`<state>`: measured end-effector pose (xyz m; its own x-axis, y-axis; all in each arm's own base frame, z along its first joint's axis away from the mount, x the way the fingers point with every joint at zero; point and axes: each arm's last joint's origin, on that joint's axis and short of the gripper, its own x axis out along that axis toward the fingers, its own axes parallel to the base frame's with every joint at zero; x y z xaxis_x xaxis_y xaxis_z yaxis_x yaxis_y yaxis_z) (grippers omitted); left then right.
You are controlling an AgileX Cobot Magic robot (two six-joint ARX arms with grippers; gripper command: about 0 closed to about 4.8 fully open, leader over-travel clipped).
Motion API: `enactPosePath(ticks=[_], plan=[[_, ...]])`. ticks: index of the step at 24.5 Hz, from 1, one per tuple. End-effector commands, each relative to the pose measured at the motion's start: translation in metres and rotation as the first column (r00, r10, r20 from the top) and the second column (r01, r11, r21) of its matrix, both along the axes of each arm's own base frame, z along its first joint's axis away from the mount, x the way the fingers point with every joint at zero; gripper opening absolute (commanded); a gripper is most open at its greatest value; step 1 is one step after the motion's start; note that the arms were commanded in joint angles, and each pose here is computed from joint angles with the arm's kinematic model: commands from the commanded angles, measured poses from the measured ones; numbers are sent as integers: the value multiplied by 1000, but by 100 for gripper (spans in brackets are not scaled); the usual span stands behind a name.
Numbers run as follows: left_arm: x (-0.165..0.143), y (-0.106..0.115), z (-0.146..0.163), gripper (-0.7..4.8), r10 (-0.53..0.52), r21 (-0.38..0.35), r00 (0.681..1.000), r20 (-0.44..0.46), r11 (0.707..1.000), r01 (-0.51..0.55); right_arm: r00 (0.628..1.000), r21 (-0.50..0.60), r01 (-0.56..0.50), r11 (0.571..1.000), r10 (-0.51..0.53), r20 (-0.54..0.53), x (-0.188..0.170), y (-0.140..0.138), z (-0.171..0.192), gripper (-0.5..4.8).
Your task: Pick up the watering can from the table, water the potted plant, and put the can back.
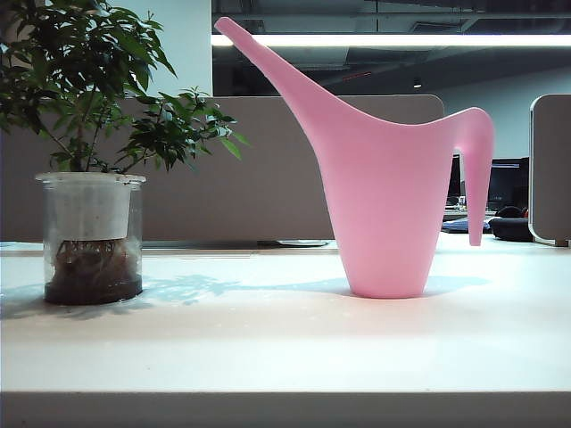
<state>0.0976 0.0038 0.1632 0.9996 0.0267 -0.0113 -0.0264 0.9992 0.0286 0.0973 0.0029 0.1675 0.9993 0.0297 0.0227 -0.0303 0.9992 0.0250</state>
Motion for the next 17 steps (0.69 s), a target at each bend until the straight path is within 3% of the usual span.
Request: enactPosePath(ticks=[1,12,17], plan=[[0,0,2,-5,-6,0,1000,15,1000,6,1000,-3,5,1000,-5,12,0,0,0,-5],[0,0,3,-5,-8,-2,1000,18,1000,8,1000,-3,5,1000,-5,12,0,0,0,-5],[0,0,6,-5,14,-1,998,58,1000,-14,1000,-3,-3,1000,3,11,0,0,0,-5]])
